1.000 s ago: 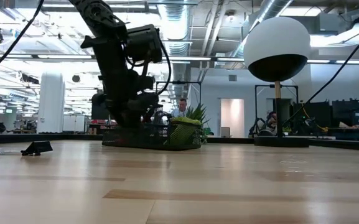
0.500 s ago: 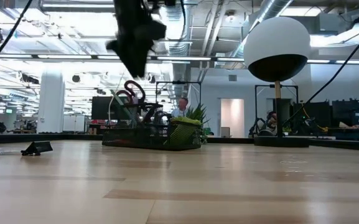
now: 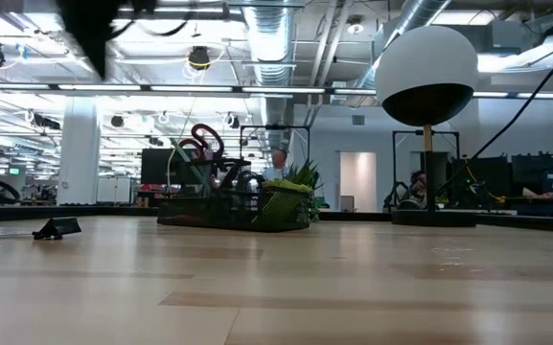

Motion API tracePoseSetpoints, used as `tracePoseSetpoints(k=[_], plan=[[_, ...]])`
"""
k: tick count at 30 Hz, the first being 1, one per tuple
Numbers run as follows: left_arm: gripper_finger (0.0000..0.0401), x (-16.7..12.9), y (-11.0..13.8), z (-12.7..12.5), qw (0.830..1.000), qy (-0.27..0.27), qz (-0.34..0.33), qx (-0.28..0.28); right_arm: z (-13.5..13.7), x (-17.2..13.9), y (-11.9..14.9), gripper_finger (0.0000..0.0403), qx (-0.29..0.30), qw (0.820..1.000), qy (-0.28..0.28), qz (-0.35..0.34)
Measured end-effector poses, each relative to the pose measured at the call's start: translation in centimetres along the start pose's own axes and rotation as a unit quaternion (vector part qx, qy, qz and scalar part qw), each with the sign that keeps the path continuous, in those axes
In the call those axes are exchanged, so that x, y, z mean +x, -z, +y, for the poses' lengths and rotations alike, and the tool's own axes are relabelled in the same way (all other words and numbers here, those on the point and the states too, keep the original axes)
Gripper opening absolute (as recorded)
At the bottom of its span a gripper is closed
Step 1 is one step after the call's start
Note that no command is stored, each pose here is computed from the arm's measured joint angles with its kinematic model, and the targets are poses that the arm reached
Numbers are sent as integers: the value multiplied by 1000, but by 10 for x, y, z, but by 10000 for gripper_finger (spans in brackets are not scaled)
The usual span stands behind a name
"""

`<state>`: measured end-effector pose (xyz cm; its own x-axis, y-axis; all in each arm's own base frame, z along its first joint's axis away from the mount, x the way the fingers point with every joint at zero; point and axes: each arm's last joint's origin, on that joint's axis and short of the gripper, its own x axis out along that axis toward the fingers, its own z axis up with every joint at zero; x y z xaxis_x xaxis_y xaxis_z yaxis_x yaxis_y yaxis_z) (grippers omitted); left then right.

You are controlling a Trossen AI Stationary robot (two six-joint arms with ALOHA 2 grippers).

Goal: Pick and place office supplies into organizer
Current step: Put the top binder clip into the black desk organizer

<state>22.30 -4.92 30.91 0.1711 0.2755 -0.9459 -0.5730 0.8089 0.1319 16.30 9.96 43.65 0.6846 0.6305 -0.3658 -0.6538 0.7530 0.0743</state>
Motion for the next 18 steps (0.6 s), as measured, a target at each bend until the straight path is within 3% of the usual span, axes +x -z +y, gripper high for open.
tracePoseSetpoints(k=[4, 7, 9, 12, 15, 18], plan=[[123, 26, 40, -12, 991, 119, 61, 16, 0, 0, -1, 76, -39, 999, 0, -4], [123, 44, 51, -29, 974, 222, 42, -4, 0, 0, -2, 76, -57, 998, 2, -9], [123, 56, 54, -40, 964, 264, 19, -5, -1, 2, -3, 76, -64, 998, 3, -12], [123, 76, 59, -48, 963, 269, 13, -1, -3, 4, -3, 76, -68, 998, 5, -12], [123, 94, 65, -49, 971, 235, 34, 12, -5, 8, -5, 76, -69, 997, 9, -19], [123, 109, 69, -52, 971, 218, 46, 82, -5, 10, -8, 76, -71, 997, 11, -30]])
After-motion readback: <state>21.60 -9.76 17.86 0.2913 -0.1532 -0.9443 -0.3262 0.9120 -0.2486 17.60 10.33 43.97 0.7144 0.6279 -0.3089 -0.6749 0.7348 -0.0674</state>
